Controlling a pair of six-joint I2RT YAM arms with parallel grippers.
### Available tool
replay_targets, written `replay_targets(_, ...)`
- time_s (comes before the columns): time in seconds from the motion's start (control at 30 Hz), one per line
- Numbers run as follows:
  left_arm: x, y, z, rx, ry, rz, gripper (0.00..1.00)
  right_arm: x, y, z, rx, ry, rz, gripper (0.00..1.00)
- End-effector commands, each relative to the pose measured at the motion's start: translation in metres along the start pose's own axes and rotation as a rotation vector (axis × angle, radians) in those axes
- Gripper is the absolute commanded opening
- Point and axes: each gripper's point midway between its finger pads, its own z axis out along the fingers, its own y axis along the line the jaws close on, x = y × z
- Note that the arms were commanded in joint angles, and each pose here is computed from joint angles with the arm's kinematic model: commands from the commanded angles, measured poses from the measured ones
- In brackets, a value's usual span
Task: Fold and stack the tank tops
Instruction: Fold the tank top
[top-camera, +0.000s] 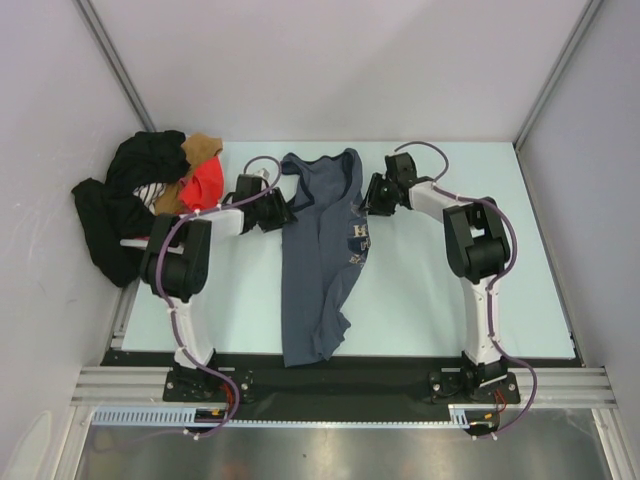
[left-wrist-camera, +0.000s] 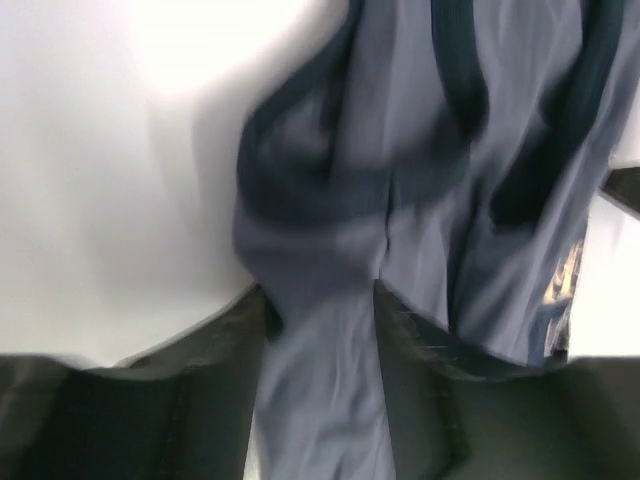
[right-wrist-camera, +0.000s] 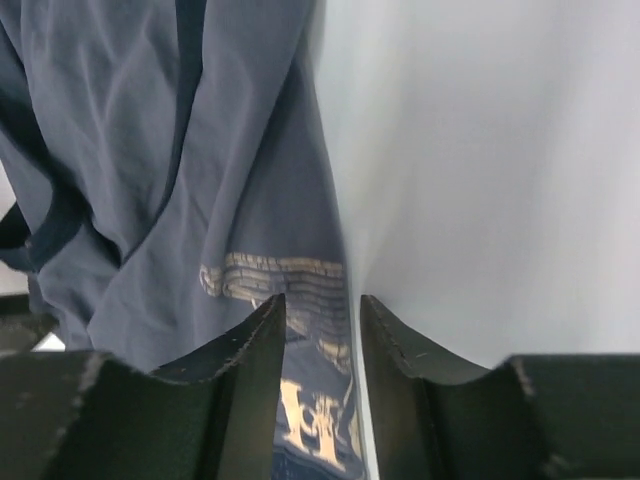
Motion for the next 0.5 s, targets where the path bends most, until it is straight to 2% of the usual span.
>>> replay_targets(0.0,0.003,0.013,0.022,-0.052,0.055,-0.003,0.44,-0.004,0.000,0.010,0.010,0.003,-0.017,0.36)
replay_targets(0.03,-0.005,0.010,0.025,-0.050,0.043,0.000,0.38,-0.002,-0.003,0.015,0.017,0.012,-0.013,0.26)
replay_targets(0.07,-0.007,0.010,0.028,-0.051,0.046,-0.001,0.31,-0.008,0.000,0.016,0.013,0.001,-0.017,0.24)
replay_targets(0.1,-0.006,0.012,0.031,-0.059,0.053,0.000,0.09,-0.007,-0.003,0.018,0.027,0.011,-0.012,0.18)
replay_targets(0.13,-0.012,0.012,0.037,-0.066,0.047,0.002,0.00,-0.007,-0.005,0.022,0.037,0.015,-0.010,0.04)
replay_targets(0.17,-0.014,0.014,0.039,-0.082,0.047,0.006,0.00,-0.016,-0.006,0.022,0.047,0.000,-0.007,0.00)
replay_targets(0.37,-0.050,0.018,0.057,-0.124,0.026,0.016,0.00,-0.033,-0.019,0.033,0.049,-0.024,0.057,0.00)
replay_targets(0.47,-0.070,0.019,0.065,-0.132,0.015,0.010,0.00,-0.057,-0.021,0.032,0.040,-0.058,0.091,0.00)
